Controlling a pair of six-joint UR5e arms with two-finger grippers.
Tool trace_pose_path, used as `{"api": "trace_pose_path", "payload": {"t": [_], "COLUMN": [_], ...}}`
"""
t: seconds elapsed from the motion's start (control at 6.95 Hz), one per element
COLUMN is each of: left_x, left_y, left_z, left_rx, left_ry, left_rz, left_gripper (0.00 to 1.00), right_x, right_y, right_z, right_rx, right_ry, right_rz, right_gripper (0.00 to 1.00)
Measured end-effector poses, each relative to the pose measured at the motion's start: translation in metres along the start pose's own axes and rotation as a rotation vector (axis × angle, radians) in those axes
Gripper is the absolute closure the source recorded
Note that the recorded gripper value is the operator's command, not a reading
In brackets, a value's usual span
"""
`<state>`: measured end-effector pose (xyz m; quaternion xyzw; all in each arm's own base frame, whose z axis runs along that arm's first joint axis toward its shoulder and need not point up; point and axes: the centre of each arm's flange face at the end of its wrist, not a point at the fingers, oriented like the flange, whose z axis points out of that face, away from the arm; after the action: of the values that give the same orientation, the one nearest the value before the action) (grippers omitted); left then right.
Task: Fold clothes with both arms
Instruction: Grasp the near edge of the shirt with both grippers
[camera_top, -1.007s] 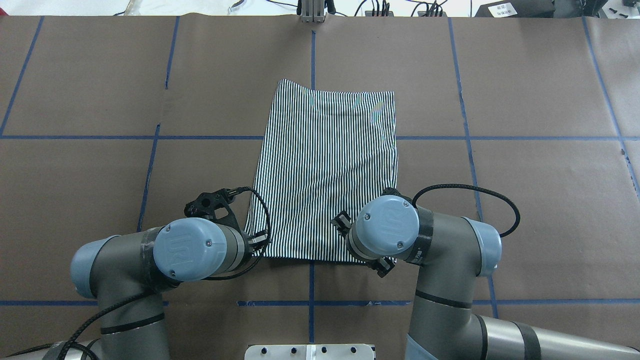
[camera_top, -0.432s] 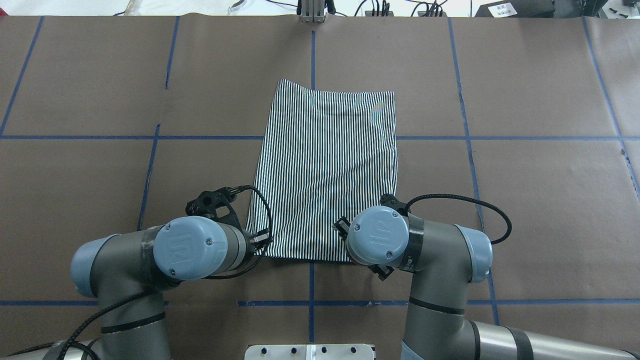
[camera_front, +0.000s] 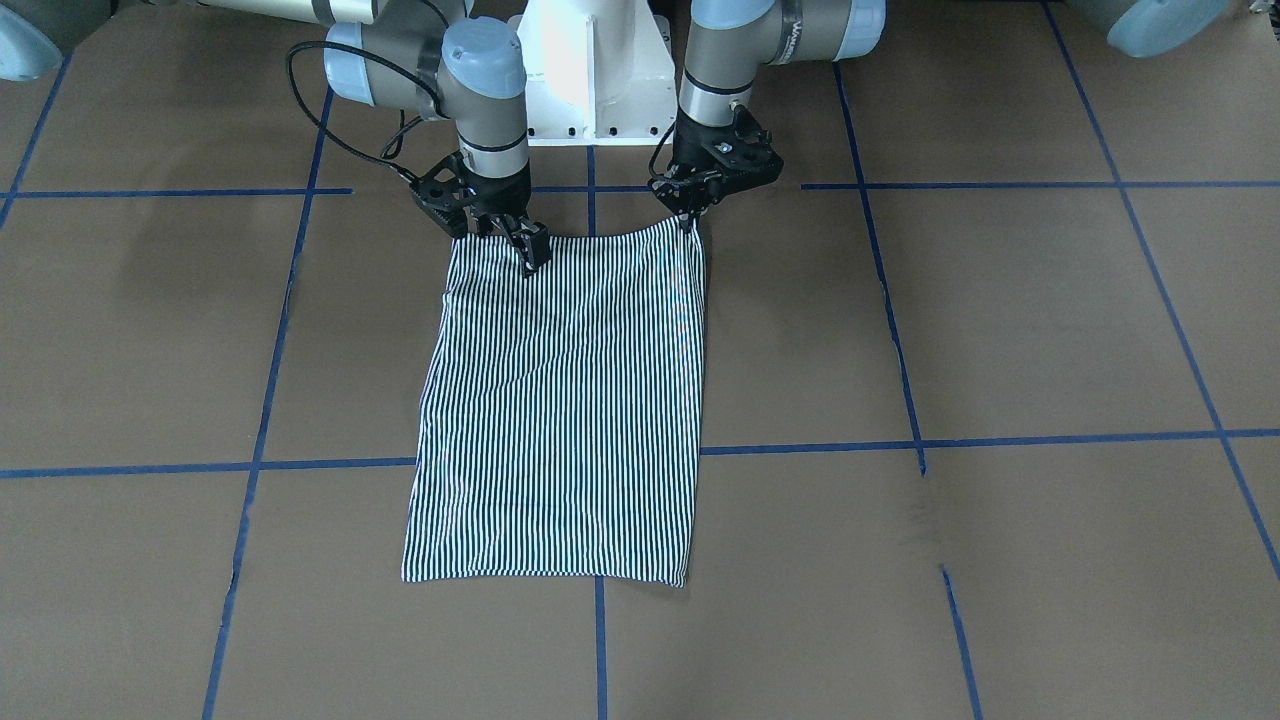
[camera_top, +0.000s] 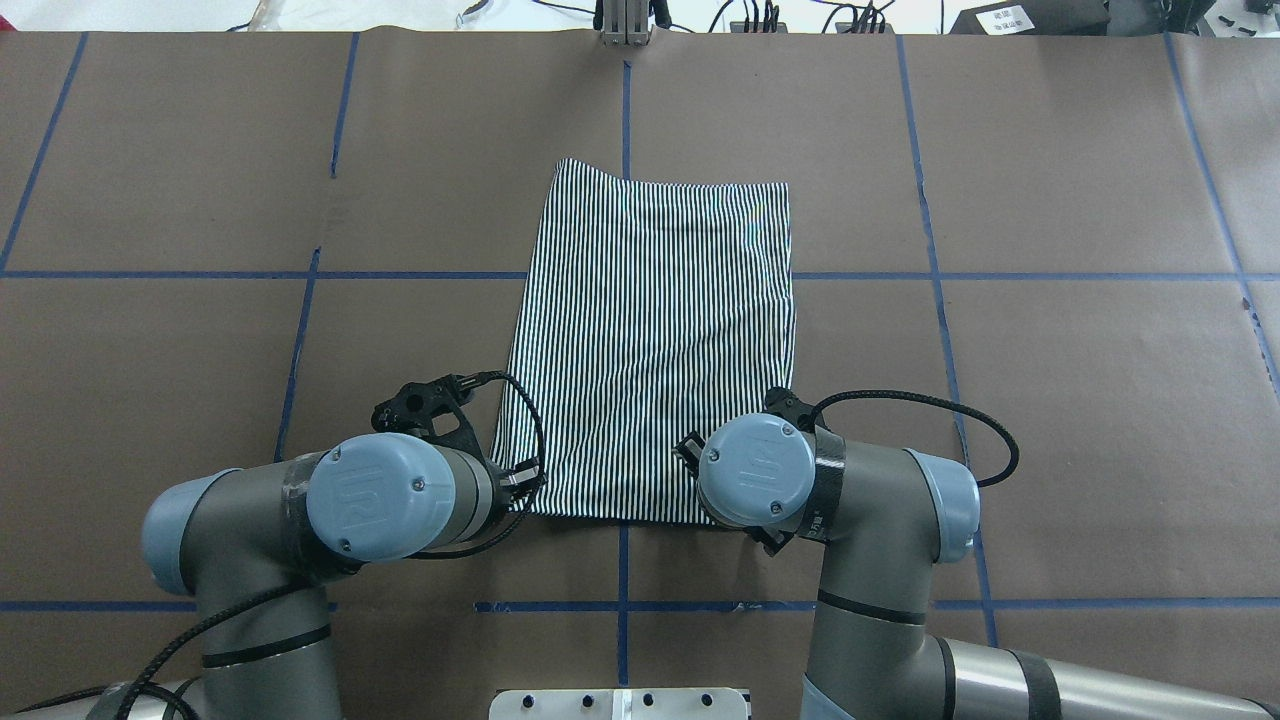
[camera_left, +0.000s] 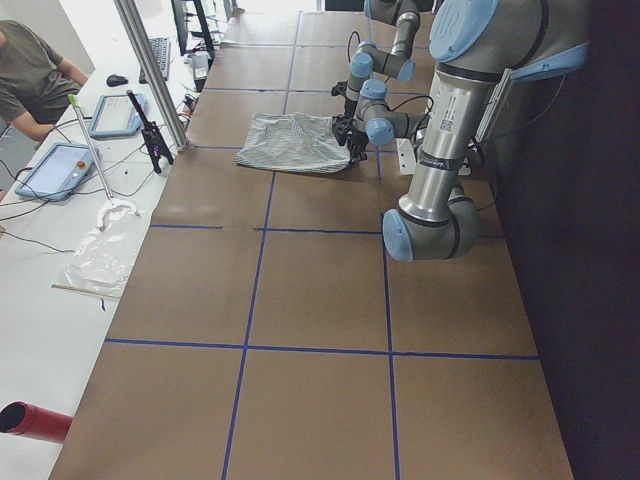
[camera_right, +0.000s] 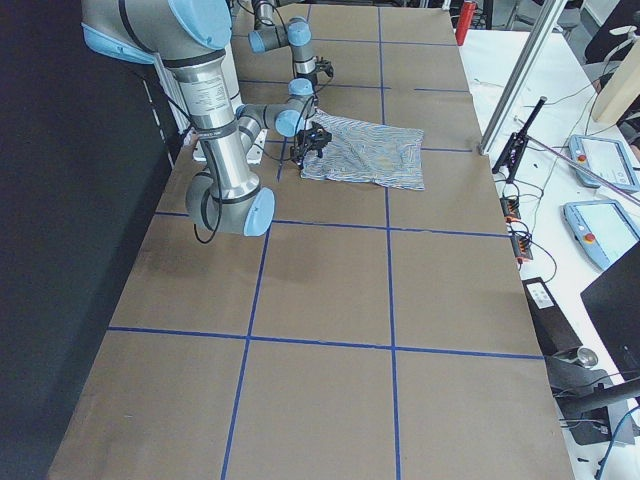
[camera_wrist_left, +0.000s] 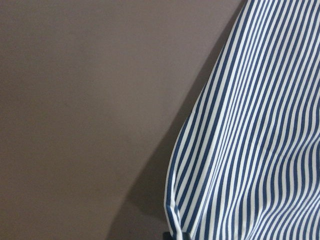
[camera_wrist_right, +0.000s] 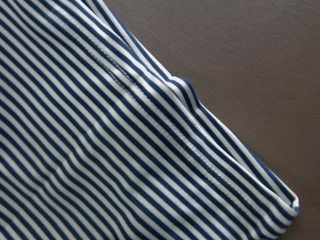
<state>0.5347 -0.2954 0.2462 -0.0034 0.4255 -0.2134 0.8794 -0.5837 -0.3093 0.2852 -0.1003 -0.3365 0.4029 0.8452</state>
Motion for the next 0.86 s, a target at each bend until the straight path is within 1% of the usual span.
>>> {"api": "trace_pose_path", "payload": {"t": [0.14,0.29,0.43,0.58,0.86], "left_x": [0.0002,0.0006,0.0006,0.0004,0.0003], "left_y": [-0.0001,-0.0007,-0.001,-0.0013,-0.0015], "left_z": [-0.0001,-0.0005,-0.0007,-0.0008,-0.0006], "left_rx": [0.0,0.001,0.001,0.002,0.002], "left_ry": [0.0,0.001,0.002,0.002,0.001], "left_rz": [0.0,-0.001,0.0,0.0,0.0], "left_gripper": [1.0,1.0,1.0,1.0,1.0], "right_x": [0.0008,0.0014,0.0011,0.0008,-0.0003], "right_y": [-0.0004,-0.0005,0.0004,0.0011,0.0026], "right_z": [0.001,0.0011,0.0,-0.0008,-0.0013], "right_rx": [0.003,0.004,0.001,0.0,-0.003], "right_ry": [0.005,0.008,0.007,0.007,0.007], "right_rz": [0.002,0.005,0.007,0.007,0.007], "right_gripper": [0.22,0.67,0.92,1.0,1.0]}}
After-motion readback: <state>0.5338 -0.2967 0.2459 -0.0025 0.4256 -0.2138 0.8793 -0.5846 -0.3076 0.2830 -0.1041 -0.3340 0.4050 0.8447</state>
